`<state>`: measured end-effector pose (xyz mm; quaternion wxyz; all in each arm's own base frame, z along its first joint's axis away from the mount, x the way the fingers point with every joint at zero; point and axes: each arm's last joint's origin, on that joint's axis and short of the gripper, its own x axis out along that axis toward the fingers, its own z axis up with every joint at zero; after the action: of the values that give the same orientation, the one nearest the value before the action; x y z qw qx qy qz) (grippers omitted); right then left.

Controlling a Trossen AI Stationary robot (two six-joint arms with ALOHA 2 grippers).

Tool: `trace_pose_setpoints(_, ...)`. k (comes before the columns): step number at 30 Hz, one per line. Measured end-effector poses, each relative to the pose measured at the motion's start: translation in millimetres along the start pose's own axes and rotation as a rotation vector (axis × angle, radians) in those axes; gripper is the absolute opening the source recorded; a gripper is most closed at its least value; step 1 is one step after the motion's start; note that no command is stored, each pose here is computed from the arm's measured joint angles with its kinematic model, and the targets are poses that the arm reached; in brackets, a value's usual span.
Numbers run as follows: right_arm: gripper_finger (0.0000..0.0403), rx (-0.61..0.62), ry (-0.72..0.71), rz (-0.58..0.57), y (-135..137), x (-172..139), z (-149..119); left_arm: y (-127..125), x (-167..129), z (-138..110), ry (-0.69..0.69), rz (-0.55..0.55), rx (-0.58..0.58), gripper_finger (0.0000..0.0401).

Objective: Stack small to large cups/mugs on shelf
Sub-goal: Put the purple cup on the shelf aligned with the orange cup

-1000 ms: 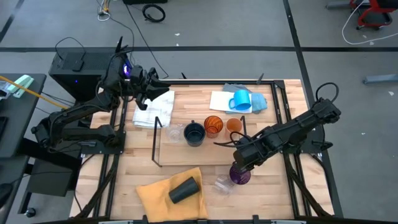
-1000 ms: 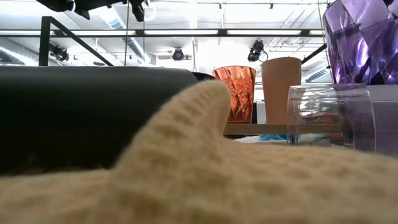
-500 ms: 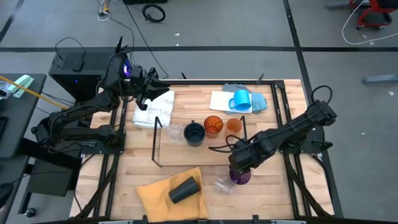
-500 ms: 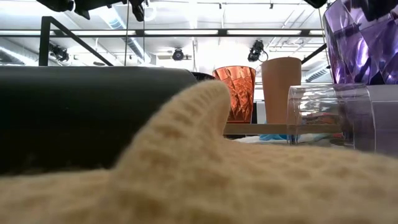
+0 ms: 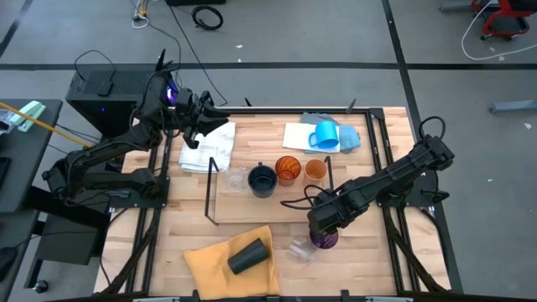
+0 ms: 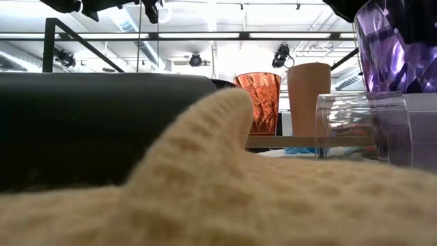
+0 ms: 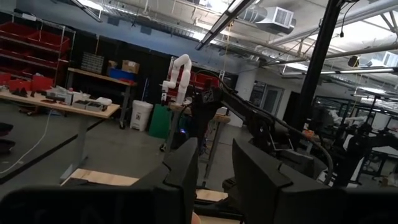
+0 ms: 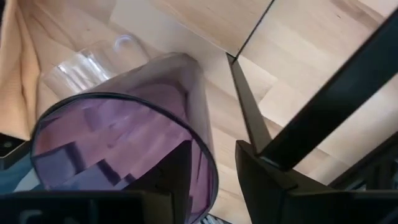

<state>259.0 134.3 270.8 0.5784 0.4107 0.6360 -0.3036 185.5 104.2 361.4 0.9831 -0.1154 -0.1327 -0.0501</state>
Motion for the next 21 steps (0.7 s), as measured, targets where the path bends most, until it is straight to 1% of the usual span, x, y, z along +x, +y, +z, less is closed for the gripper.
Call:
trace_pose_setpoints(2,0.0119,0.01,0.0,-0.006,-1,1,0,0,0,0,0.0,0.0,0.0,0.0107)
trace_pose_setpoints(4,0.0099,0.007,0.0,-0.006,-1,3,0,0,0,0,0.0,0.0,0.0,0.0107)
trace_pose_setpoints(9,0.0021,-0.01,0.006,-0.001,-1,6,-3,0,0,0,0.0,0.0,0.0,0.0107)
trace_pose_setpoints(10,0.0013,-0.013,0.005,0.002,0,6,-3,0,0,0,0.0,0.0,0.0,0.0107)
trace_pose_setpoints(15,0.0011,-0.015,0.009,0.001,0,4,-7,0,0,0,0.0,0.001,0.001,0.0107)
trace_pose_setpoints(21,0.0007,-0.024,0.011,0.027,4,-13,-14,0,0,0,0.0,0.001,0.003,0.0107)
